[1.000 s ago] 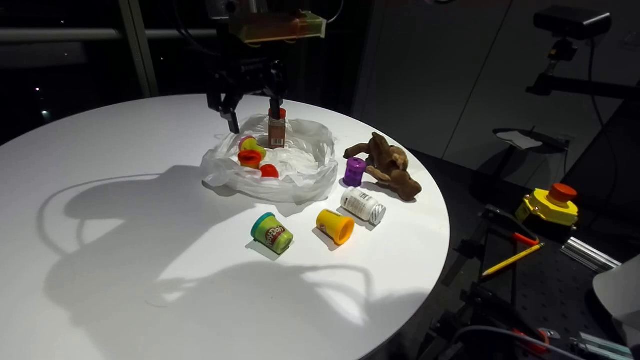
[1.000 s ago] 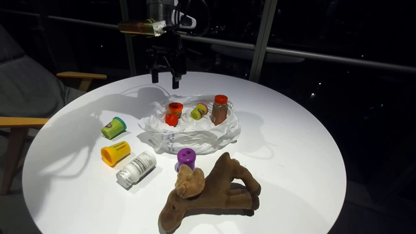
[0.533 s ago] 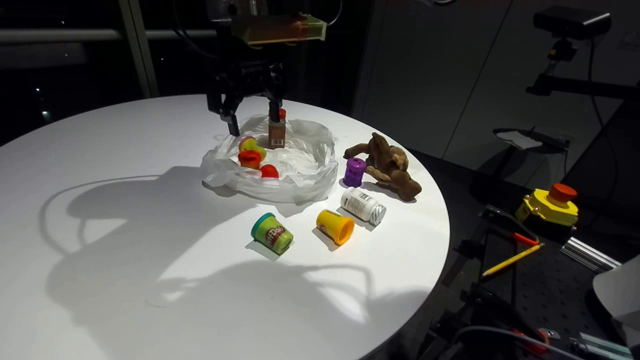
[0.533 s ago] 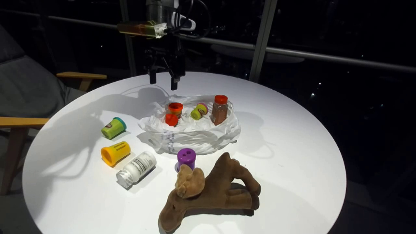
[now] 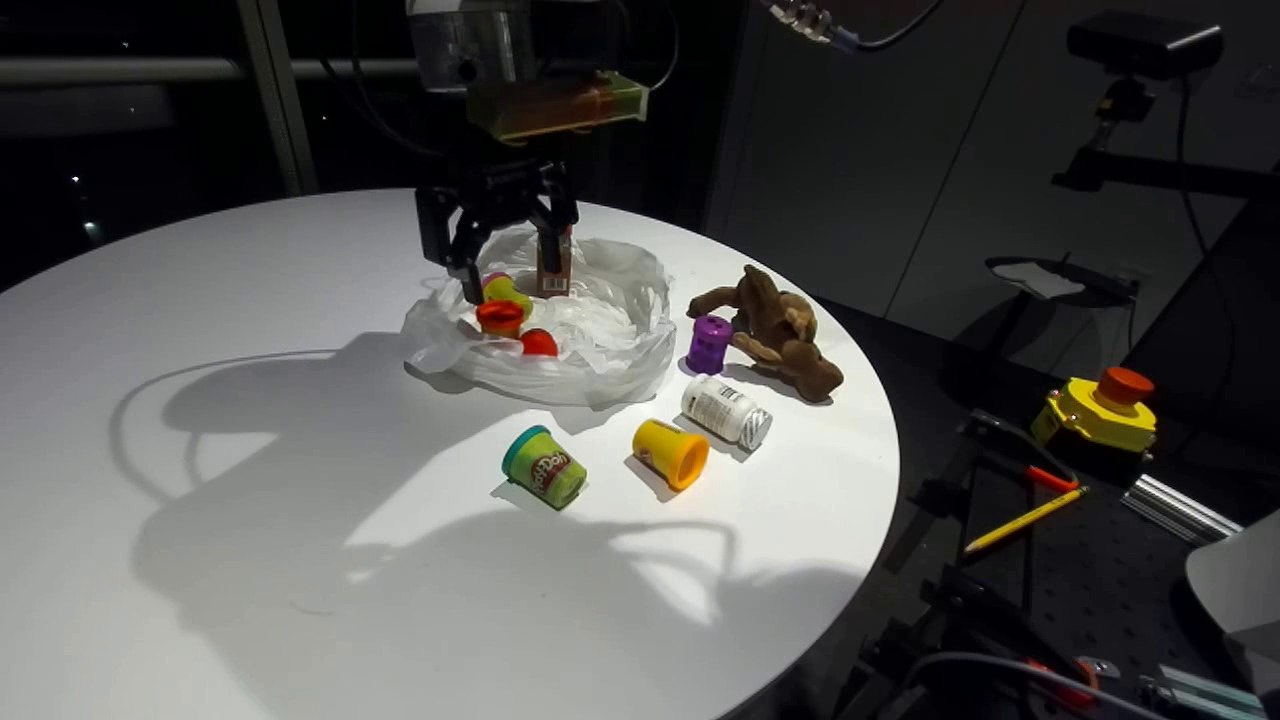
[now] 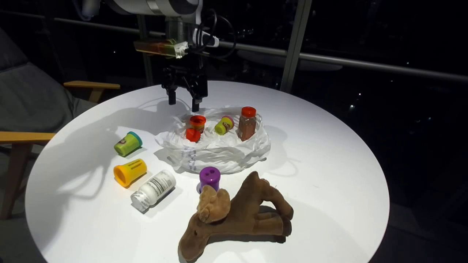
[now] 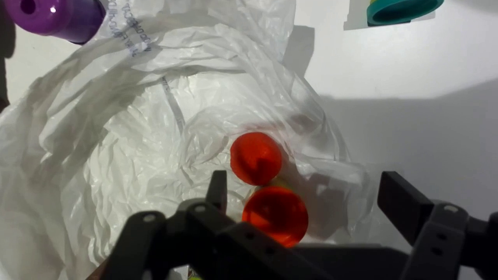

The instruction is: Pick the objects in the plastic bag and put them on the table

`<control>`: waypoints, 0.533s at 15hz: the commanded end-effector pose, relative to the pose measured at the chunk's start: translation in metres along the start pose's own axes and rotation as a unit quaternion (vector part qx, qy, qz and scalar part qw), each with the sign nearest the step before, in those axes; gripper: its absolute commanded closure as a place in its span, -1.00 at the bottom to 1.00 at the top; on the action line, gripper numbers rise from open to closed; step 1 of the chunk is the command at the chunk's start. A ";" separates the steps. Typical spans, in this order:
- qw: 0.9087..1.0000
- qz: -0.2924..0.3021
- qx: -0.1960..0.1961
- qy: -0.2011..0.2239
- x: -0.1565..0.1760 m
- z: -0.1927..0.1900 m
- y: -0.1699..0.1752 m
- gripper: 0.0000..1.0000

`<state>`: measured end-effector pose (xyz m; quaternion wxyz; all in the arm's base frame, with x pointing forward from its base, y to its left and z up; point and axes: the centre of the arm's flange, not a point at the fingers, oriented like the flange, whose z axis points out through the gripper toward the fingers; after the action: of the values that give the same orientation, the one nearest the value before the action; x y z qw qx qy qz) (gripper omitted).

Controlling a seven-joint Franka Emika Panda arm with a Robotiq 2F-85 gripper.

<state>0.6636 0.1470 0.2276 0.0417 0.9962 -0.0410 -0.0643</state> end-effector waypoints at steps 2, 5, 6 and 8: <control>0.999 0.004 -0.006 0.031 0.009 0.014 -0.009 -1.00; 0.999 0.021 -0.011 0.044 0.016 0.026 -0.007 -1.00; 0.998 0.032 -0.012 0.050 0.019 0.029 -0.006 -1.00; 0.997 0.054 -0.016 0.060 0.026 0.035 -0.001 -1.00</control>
<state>0.6723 0.1447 0.1936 0.0470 0.9965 -0.0628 -0.0299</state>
